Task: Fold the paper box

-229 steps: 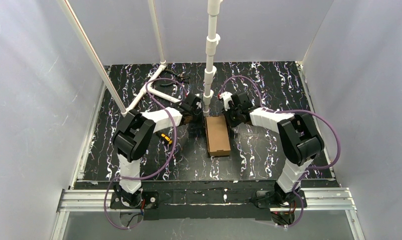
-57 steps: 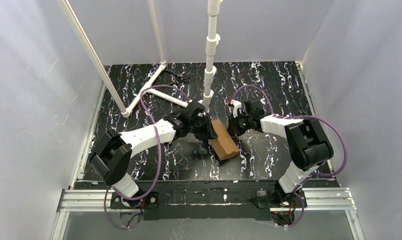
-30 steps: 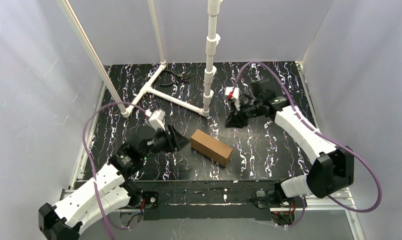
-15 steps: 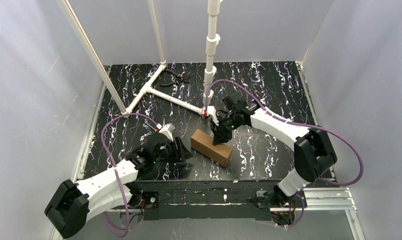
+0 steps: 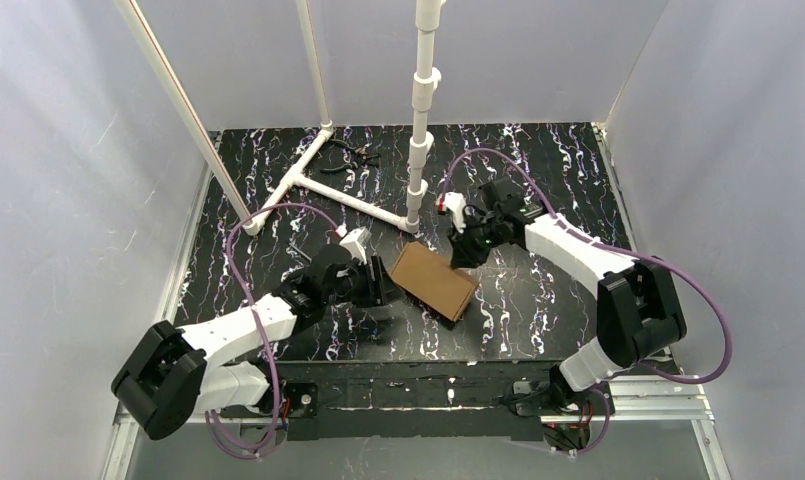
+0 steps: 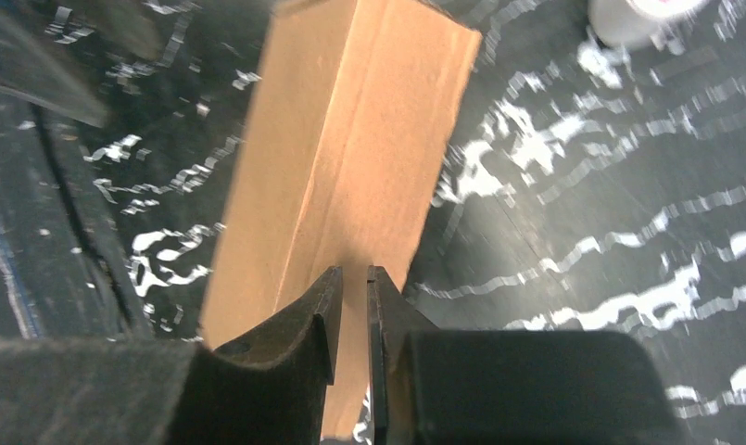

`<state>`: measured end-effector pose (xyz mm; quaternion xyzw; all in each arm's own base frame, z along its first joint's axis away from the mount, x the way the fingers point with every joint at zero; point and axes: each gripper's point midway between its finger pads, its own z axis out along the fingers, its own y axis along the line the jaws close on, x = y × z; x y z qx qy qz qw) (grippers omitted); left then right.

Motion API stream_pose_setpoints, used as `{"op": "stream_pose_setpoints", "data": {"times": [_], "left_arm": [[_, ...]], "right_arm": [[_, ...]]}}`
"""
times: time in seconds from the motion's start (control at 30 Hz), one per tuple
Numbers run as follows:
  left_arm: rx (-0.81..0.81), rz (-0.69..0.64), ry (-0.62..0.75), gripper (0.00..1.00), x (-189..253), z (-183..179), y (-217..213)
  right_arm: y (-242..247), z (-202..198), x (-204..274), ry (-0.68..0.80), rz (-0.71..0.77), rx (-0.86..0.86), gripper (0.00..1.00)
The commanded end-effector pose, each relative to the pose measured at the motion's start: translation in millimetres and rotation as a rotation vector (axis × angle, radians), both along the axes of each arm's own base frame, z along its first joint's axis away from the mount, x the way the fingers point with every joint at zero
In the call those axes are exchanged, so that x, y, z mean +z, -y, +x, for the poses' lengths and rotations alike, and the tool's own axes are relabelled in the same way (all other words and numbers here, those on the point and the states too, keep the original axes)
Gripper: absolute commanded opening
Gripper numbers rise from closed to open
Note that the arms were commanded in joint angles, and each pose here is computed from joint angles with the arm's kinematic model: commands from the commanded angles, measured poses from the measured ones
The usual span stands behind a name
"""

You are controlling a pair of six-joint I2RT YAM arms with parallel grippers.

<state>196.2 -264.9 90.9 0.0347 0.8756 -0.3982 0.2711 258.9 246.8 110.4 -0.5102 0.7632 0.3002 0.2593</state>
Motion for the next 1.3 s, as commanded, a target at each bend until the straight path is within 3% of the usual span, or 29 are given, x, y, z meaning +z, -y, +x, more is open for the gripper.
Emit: {"op": "stream_pose_setpoints", "data": {"times": [0.0,0.1,0.23,0.37,0.47,0.53,0.57,0.63,0.67,0.83,1.13,1.27], "left_arm": [[-0.028,-0.041,0.092,0.47,29,15,11],[-0.005,-0.054,0.124,0.5,39,18,7],[0.076,-0.116,0.145,0.65,58,24,-10],[0.156,-0.233,0.136,0.97,88,31,-26],[0.128,-0.342,0.119,0.98,127,33,-29],[0.127,-0.325,0.083,0.98,145,36,-41],[0.149,-0.254,0.057,0.98,146,37,-53],[0.192,-0.038,0.092,0.98,159,42,-83],[0.254,0.187,0.216,0.98,206,48,-122],[0.206,0.087,0.334,0.98,261,31,-115],[0.19,-0.023,0.403,0.98,301,7,-112],[0.16,-0.15,0.422,0.98,324,-3,-100]], "right_arm": [[40,3,-19,-0.033,-0.096,-0.089,0.25],[58,5,-23,-0.052,-0.115,-0.115,0.25],[83,29,14,0.022,-0.093,-0.171,0.29],[97,39,56,0.127,-0.024,-0.215,0.42],[113,42,74,0.213,-0.021,-0.266,0.63],[128,49,96,0.253,-0.004,-0.352,0.87],[137,54,112,0.255,0.036,-0.421,0.97],[157,72,144,0.255,0.108,-0.609,0.98],[190,88,191,0.26,0.162,-0.854,0.98],[186,67,249,0.401,0.222,-0.781,0.98],[188,53,284,0.386,0.336,-0.899,0.98],[182,43,290,0.376,0.367,-0.861,0.98]]}}
